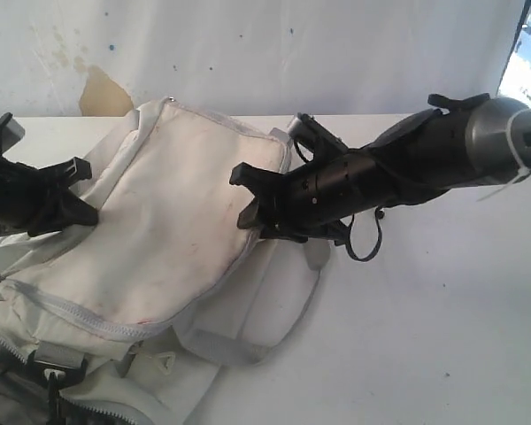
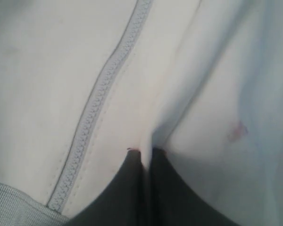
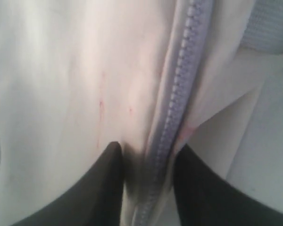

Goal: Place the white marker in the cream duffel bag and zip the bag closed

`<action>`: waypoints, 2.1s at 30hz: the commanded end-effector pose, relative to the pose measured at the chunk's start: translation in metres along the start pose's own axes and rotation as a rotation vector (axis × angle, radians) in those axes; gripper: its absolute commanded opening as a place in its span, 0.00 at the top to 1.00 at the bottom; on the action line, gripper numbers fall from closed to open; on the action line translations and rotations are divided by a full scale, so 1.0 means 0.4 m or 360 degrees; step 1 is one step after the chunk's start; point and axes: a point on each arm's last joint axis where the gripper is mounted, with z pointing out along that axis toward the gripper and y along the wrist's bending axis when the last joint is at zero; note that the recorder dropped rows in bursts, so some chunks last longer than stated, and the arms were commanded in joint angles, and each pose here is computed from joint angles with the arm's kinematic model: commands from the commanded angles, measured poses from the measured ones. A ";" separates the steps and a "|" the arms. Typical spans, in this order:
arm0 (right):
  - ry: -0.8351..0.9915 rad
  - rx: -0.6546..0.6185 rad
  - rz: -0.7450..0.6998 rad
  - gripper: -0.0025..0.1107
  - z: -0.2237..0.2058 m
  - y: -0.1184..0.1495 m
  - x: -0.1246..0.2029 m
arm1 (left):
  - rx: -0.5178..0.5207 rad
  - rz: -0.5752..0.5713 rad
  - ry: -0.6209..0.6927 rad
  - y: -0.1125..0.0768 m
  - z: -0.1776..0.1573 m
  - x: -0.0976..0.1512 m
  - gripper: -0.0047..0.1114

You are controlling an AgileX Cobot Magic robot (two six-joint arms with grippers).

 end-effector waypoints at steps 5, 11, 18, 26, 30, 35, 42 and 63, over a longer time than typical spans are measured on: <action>-0.0006 -0.0061 -0.0254 0.98 -0.009 0.046 -0.040 | 0.0106 -0.0239 -0.0065 -0.009 -0.009 -0.016 0.96; -0.0048 0.0064 -0.0430 0.98 -0.016 0.073 -0.102 | 0.0186 -0.0379 -0.0239 -0.001 -0.092 -0.051 0.96; -0.0086 0.0012 -0.0452 0.98 0.002 0.095 -0.180 | 0.0216 -0.0489 -0.0369 -0.021 -0.149 -0.029 0.96; -0.0168 0.0003 -0.0607 0.98 0.016 0.115 -0.234 | 0.0070 -0.0523 -0.0538 0.003 -0.167 -0.009 0.96; -0.0112 0.0029 -0.0614 0.98 0.039 0.095 -0.226 | 0.0027 -0.0569 -0.0497 0.028 -0.137 -0.008 0.96; -0.0020 -0.0001 -0.0626 0.81 0.031 0.102 -0.213 | 0.0044 -0.0490 -0.0403 0.038 -0.110 0.000 0.96; -0.0004 0.0004 -0.0870 0.44 -0.053 0.155 -0.208 | 0.0048 -0.0490 -0.0391 0.039 -0.107 0.001 0.96; 0.0477 -0.0412 -0.1977 0.47 -0.078 0.402 0.056 | 0.0064 -0.0481 -0.0370 0.036 -0.107 0.004 0.96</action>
